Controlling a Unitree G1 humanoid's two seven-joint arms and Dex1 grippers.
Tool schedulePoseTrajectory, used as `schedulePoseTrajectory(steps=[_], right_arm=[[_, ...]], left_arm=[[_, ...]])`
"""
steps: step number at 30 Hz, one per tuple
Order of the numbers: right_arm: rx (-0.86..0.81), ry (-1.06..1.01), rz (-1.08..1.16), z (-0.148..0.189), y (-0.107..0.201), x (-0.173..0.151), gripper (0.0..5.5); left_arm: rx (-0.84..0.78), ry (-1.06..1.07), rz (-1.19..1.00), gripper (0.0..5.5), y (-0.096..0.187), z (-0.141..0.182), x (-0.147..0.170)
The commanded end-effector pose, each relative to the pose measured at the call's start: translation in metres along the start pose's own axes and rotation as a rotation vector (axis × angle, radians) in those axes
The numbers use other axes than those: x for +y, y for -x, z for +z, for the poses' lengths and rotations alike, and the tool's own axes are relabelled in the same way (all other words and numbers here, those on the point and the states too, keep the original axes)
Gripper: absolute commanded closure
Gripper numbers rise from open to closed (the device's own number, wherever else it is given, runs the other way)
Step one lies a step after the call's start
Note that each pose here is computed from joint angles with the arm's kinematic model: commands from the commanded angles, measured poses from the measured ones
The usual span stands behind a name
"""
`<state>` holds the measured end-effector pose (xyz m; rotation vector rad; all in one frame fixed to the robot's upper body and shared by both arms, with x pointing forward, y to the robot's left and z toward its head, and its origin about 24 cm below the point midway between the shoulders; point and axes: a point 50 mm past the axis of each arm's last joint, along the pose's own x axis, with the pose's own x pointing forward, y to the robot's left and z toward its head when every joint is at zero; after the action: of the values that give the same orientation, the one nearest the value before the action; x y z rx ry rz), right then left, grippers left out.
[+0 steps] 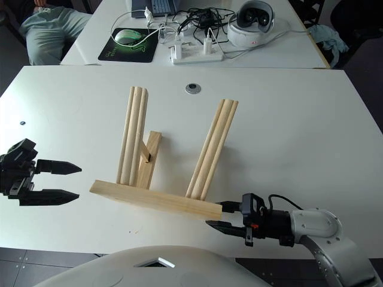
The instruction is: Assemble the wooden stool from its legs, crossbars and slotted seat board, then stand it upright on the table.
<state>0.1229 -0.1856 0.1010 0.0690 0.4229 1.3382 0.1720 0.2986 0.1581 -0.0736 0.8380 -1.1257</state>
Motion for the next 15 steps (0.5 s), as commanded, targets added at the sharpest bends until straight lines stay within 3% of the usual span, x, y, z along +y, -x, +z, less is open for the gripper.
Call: schedulePoseTrajectory(steps=[1, 8, 15], right_arm=[[-0.046, -0.309, 0.130, 0.032, 0.003, -0.003, 3.93], [0.091, -0.674, 0.241, 0.071, 0.017, -0.003, 3.93], [0.166, -0.706, 0.333, 0.118, 0.027, -0.031, 3.93]], left_arm=[[-0.037, 0.006, 0.036, 0.10, -0.001, -0.004, -0.006], [-0.093, 0.059, 0.076, 0.10, -0.004, -0.021, -0.020], [-0.184, 0.131, 0.138, 0.10, -0.011, -0.046, -0.036]])
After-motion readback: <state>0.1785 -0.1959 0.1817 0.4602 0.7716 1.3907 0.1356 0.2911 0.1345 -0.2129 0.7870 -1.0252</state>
